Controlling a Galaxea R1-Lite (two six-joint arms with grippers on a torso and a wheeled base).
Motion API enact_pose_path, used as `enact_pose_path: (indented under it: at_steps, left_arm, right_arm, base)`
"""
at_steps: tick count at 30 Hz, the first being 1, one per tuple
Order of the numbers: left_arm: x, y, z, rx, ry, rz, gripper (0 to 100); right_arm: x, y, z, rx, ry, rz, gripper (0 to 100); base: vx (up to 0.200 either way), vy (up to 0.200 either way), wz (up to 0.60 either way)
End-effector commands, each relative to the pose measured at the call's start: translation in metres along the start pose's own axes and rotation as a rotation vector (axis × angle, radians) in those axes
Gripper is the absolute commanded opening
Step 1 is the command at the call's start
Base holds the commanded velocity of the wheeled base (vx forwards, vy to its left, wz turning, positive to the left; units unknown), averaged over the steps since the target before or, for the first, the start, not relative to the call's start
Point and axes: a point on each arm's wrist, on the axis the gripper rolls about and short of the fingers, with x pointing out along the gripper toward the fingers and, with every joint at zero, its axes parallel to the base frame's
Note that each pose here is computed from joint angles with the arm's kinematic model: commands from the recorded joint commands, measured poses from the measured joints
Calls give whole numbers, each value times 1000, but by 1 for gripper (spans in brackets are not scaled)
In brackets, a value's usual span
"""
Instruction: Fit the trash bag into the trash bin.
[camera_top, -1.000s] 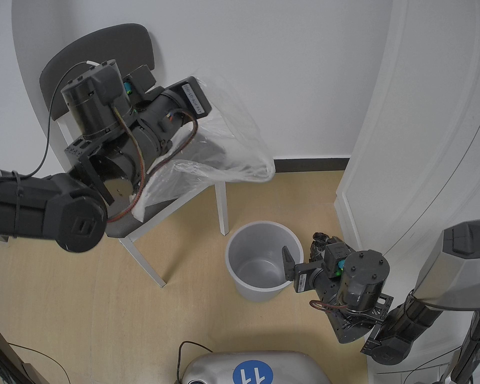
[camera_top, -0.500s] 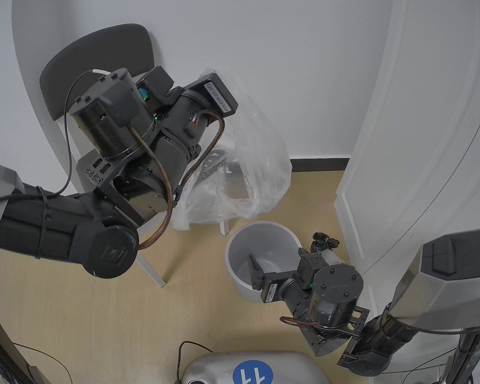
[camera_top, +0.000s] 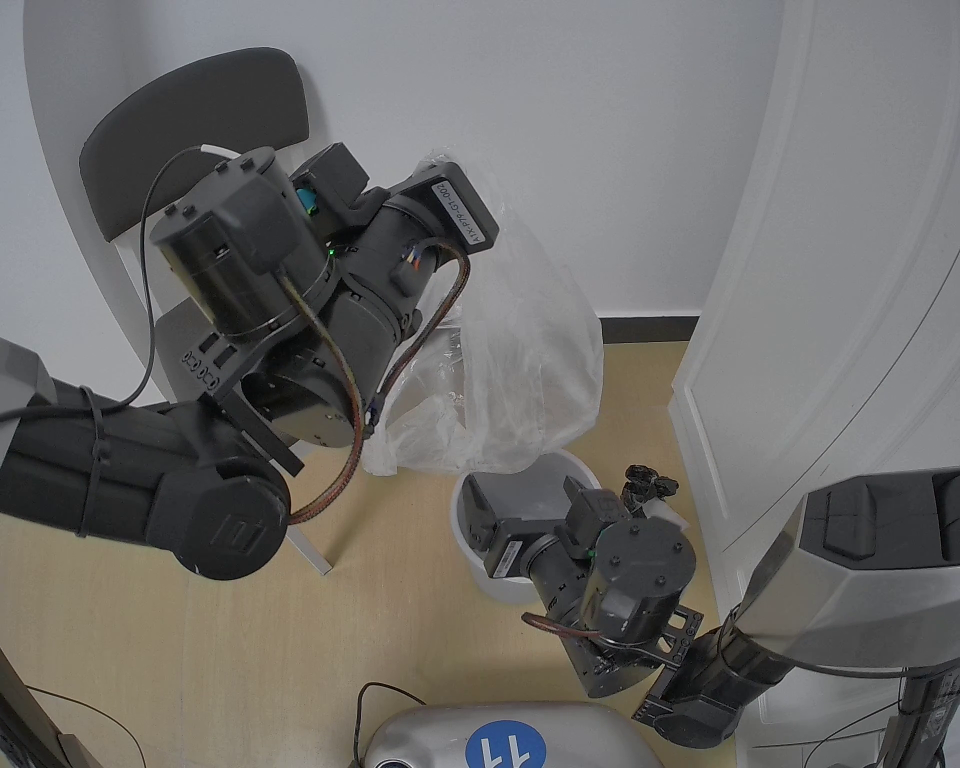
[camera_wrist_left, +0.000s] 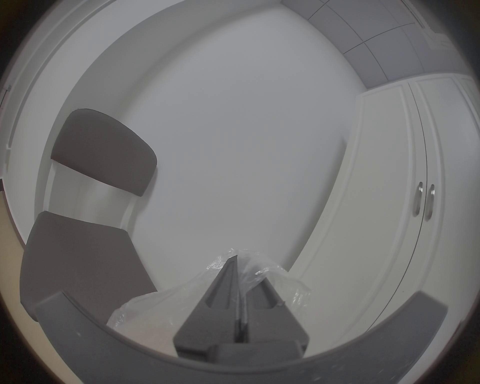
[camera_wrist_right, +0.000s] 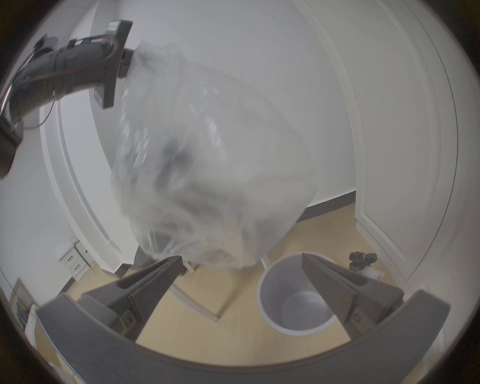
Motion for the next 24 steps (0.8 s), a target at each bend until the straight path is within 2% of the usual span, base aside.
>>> enact_pose_path:
  at_steps: [1, 4, 9, 14, 24]
  left_arm:
    - [-4, -4, -2, -2, 12, -4, 0]
    - [-9, -6, -2, 16, 21, -10, 0]
    - [-10, -6, 2, 18, -7, -13, 0]
    - [-14, -4, 2, 38, 1, -12, 0]
    - [-14, 0, 7, 48, -5, 0, 0]
  right_arm:
    - [11, 2, 17, 48, -71, -6, 100]
    - [32, -8, 36, 89, -157, -53, 100]
    - [59, -30, 53, 104, -240, -126, 100]
    - [83, -48, 68, 121, -316, -204, 100]
    - [111, -93, 103, 104, -433, -326, 100]
  base:
    - [0, 0, 0]
    - [0, 0, 0]
    - [0, 0, 0]
    - [0, 0, 0]
    - [0, 0, 0]
